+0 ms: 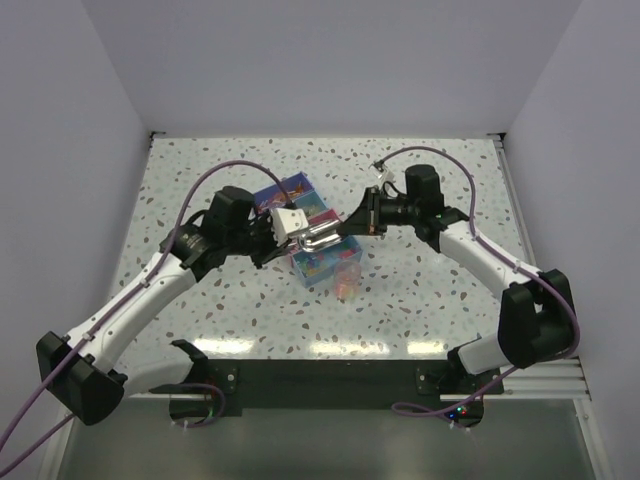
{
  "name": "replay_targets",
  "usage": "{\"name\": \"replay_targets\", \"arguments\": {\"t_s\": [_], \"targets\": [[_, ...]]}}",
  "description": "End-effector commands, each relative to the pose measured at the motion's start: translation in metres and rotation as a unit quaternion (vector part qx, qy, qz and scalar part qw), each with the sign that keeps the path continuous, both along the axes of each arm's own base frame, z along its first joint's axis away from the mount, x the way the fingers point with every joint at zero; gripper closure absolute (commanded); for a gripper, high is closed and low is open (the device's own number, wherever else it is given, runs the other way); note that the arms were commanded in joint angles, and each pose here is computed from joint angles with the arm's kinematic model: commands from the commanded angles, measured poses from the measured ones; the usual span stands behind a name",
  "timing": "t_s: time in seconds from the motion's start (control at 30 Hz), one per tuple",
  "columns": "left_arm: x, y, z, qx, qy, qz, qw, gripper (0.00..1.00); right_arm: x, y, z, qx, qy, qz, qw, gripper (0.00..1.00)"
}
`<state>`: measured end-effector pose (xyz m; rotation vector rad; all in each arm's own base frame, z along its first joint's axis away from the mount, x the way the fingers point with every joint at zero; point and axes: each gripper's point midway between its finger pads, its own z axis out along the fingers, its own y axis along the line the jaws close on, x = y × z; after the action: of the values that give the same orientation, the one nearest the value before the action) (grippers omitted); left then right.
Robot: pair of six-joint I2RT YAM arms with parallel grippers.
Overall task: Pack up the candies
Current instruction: Adjust the spatula.
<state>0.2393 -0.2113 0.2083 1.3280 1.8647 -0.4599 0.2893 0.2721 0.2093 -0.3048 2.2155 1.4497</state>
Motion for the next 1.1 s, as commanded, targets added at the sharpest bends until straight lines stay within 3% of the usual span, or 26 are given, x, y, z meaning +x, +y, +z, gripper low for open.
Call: {"name": "replay_targets", "arguments": {"t_s": [0.0, 0.03, 0.33, 0.47, 0.67, 1.07], "targets": [[0.012, -0.015, 0.044, -0.095, -0.069, -0.012, 0.993, 1.00, 0.007, -0.003, 0.001, 0.013, -0.015, -0.009, 1.000, 1.00], [0.011, -0.014, 0.040, -0.098, -0.066, -0.012, 0.993, 1.00, 0.007, -0.003, 0.002, 0.015, -0.014, -0.009, 1.000, 1.00], [0.010, -0.006, 0.031, -0.139, -0.067, -0.018, 0.988, 0.57, 0.011, -0.009, 0.003, 0.047, 0.010, -0.019, 0.999, 1.00], [0.007, -0.006, 0.028, -0.153, -0.062, -0.033, 0.986, 0.45, 0.011, -0.011, 0.002, 0.050, 0.013, -0.018, 0.999, 1.00], [0.006, -0.006, 0.015, -0.157, -0.056, -0.047, 0.985, 0.41, 0.011, -0.011, 0.007, 0.063, 0.016, -0.013, 0.998, 1.00], [0.018, -0.009, 0.010, -0.186, -0.055, -0.054, 0.979, 0.47, 0.007, -0.010, 0.012, 0.075, 0.018, 0.000, 0.997, 1.00]]}}
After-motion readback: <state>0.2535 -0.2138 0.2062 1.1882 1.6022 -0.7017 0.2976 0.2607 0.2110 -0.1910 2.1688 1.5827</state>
